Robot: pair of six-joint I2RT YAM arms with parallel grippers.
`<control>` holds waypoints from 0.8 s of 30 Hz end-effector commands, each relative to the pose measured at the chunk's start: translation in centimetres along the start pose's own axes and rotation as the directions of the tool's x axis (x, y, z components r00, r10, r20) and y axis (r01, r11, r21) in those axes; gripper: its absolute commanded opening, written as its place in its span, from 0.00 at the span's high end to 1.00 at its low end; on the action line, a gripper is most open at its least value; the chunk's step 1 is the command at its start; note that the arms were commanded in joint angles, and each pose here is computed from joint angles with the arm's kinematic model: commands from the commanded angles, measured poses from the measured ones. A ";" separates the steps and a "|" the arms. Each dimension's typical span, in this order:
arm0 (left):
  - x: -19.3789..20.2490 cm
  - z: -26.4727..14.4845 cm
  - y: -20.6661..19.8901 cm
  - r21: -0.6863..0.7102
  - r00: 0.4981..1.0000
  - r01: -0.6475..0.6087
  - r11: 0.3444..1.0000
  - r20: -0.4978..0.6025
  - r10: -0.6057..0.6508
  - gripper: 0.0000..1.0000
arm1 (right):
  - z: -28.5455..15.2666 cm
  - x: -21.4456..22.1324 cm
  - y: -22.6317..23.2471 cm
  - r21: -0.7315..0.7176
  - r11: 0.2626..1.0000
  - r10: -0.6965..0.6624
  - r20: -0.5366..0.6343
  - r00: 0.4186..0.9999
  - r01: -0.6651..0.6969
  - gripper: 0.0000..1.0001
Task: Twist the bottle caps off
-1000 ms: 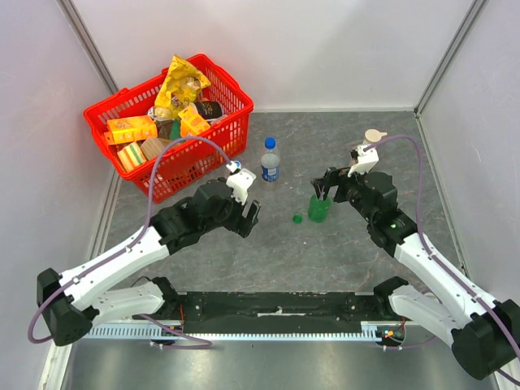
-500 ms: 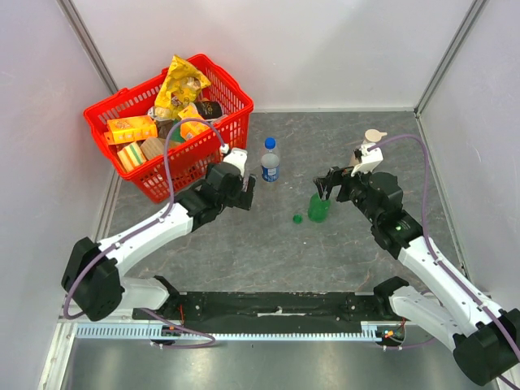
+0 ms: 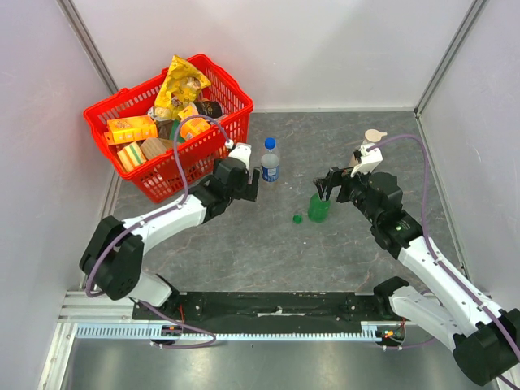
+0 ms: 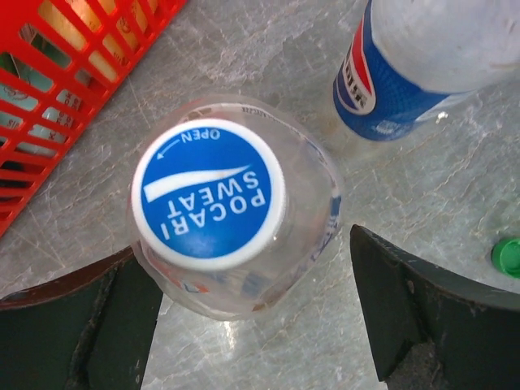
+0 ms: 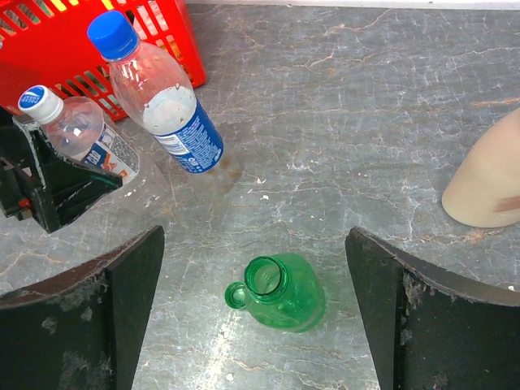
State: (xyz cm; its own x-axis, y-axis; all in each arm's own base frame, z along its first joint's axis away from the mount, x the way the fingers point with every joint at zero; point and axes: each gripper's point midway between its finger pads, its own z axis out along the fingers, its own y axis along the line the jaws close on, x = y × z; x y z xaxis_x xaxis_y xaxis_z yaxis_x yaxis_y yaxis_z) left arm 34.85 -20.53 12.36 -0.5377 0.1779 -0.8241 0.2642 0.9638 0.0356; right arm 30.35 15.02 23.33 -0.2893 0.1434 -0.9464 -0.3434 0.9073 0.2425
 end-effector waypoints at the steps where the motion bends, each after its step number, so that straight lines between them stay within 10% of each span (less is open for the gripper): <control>1: -3.0 1.1 0.0 -0.019 0.990 0.050 0.999 0.129 -0.047 0.07 | -0.2 -2.8 0.5 -0.009 1.000 -0.012 0.066 0.998 0.013 0.02; 13: -2.2 2.2 -0.3 0.017 0.984 0.009 1.000 0.177 -0.012 0.29 | -0.3 -2.3 0.6 -0.018 1.000 -0.025 0.034 0.999 0.026 0.02; 24: -5.7 -5.3 -1.1 0.163 0.986 -0.029 0.986 0.169 0.001 0.34 | -0.2 -4.5 2.9 -0.119 0.992 -0.029 0.051 0.998 0.035 0.02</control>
State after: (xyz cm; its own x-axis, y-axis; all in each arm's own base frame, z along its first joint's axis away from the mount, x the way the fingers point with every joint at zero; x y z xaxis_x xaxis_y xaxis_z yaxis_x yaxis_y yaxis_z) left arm 34.72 -21.32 15.04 -0.4356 0.1386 -0.8894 0.3354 0.9419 -0.0175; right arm 30.47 15.87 24.73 -0.2927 0.1222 -0.9484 -0.3872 0.8917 0.2344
